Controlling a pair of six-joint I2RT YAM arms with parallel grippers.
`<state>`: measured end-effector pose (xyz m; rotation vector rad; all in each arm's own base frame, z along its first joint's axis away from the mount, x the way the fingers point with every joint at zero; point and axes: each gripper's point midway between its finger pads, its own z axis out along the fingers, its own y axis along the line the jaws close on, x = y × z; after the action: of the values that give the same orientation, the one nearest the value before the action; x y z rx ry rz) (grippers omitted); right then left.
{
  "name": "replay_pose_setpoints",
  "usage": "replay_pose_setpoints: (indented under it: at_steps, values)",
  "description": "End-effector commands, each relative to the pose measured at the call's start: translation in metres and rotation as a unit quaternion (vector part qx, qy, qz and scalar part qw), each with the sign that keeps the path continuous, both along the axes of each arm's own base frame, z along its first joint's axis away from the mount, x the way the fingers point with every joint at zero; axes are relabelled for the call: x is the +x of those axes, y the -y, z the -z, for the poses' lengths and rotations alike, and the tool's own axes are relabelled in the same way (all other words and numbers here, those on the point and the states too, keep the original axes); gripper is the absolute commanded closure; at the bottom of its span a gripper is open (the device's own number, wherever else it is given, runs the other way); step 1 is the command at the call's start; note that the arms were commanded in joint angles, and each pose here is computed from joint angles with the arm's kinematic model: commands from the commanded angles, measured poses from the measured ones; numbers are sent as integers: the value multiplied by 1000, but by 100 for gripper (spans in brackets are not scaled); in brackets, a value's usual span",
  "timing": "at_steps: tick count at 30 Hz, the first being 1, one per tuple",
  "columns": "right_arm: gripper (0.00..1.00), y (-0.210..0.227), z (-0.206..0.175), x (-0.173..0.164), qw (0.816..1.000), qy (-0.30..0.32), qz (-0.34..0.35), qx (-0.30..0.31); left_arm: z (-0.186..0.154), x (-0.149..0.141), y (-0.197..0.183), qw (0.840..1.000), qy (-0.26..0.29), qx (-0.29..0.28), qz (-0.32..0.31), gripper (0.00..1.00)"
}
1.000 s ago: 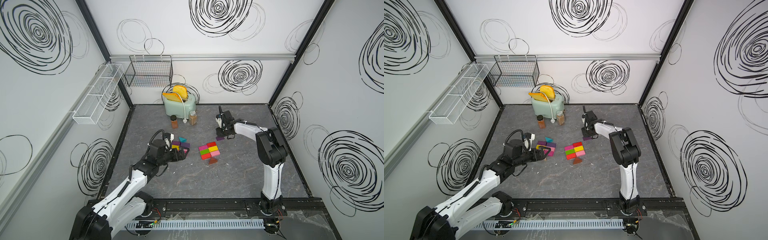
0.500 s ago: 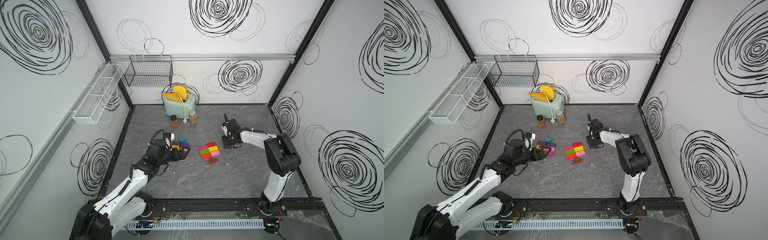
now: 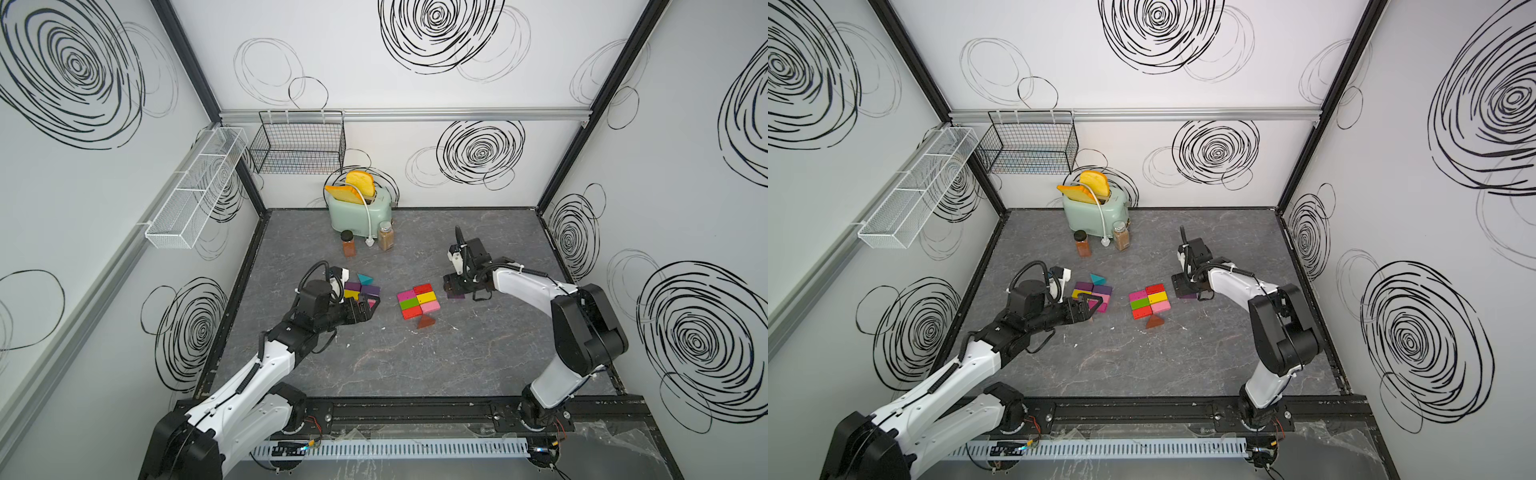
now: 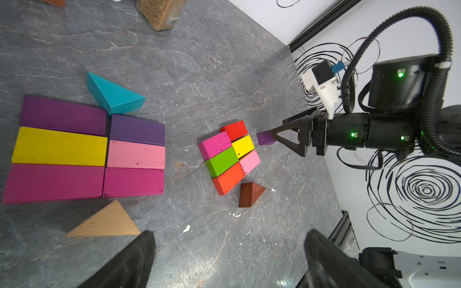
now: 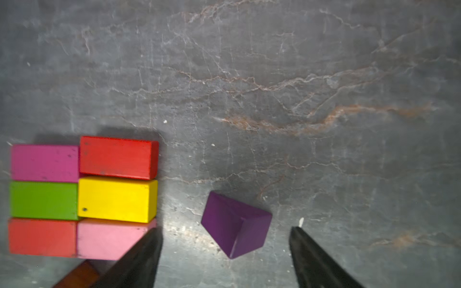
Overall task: Assemble a piece of candy with building blocks
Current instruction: Pick up the building block from the center of the board.
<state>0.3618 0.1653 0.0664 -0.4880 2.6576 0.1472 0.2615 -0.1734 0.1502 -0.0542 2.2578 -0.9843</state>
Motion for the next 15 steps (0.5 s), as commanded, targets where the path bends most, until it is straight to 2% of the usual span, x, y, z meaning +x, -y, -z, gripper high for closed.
replay_pose_setpoints:
  at_steps: [1,6,15]
  values:
    - [4,1,2,-4,996,-13,-62,-61,-5,-1,4,1000,13,-15,9,2]
    - [1,-7,14,-10,992,-24,-114,-52,-3,-1,6,1000,12,-15,13,2]
    - [8,-3,34,-12,990,-59,-121,-35,-1,-1,5,1000,8,-14,11,2]
